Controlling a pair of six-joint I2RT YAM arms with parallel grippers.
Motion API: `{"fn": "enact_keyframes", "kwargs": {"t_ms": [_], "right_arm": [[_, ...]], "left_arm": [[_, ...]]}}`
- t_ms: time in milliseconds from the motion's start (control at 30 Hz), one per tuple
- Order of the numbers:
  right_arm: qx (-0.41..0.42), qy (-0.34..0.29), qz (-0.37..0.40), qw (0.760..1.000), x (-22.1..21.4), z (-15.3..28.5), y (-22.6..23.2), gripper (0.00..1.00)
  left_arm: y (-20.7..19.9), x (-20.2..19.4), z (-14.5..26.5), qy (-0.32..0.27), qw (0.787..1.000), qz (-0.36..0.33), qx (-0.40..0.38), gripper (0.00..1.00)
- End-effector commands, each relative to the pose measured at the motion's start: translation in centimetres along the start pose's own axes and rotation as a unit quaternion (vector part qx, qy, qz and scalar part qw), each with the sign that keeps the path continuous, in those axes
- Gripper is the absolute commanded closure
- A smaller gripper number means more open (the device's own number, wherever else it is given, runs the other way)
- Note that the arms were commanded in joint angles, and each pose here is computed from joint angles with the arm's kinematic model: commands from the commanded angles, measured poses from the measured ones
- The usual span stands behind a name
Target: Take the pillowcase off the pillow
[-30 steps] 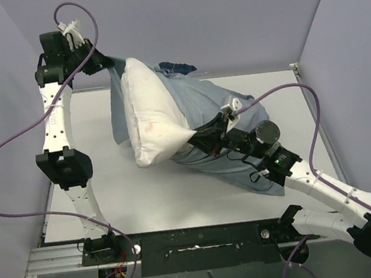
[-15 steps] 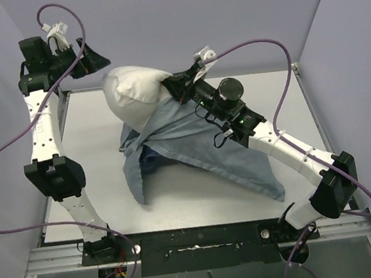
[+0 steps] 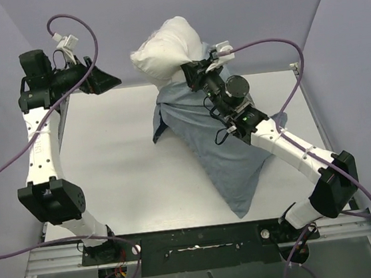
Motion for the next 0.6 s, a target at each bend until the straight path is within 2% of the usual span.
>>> {"fn": "enact_keyframes", "kwargs": {"t_ms": [0, 167, 333, 567], "right_arm": [[-0.005, -0.123, -0.031, 0.992, 6.9, 0.4, 1.0, 1.0], [-0.001, -0.117, -0.031, 0.993, 5.9, 0.0, 2.1, 1.0], [0.015, -0.101, -0.033, 0.994, 4.2, -0.1, 3.8, 1.0], [0.052, -0.076, -0.045, 0.995, 1.9, -0.1, 6.7, 1.0]], "left_arm": [[-8.2, 1.7, 0.6, -0.026, 0.991, -0.088, -0.102, 0.02], [-10.6, 0.1, -1.3, -0.009, 0.989, -0.051, -0.139, 0.02], [-8.8, 1.0, -3.0, -0.036, 0.993, -0.016, -0.108, 0.02], [-8.5, 0.8, -5.8, -0.028, 0.994, 0.011, -0.109, 0.02]]}}
Point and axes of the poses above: each gripper's point midway between its finger pads, its own z axis back along the fingers, its own y axis along the line the jaws close on, x = y × z, the point moved 2 cm from there along z, back along the fingers, and after that the axes turned 4 degrees about z, right-handed, at the moved point
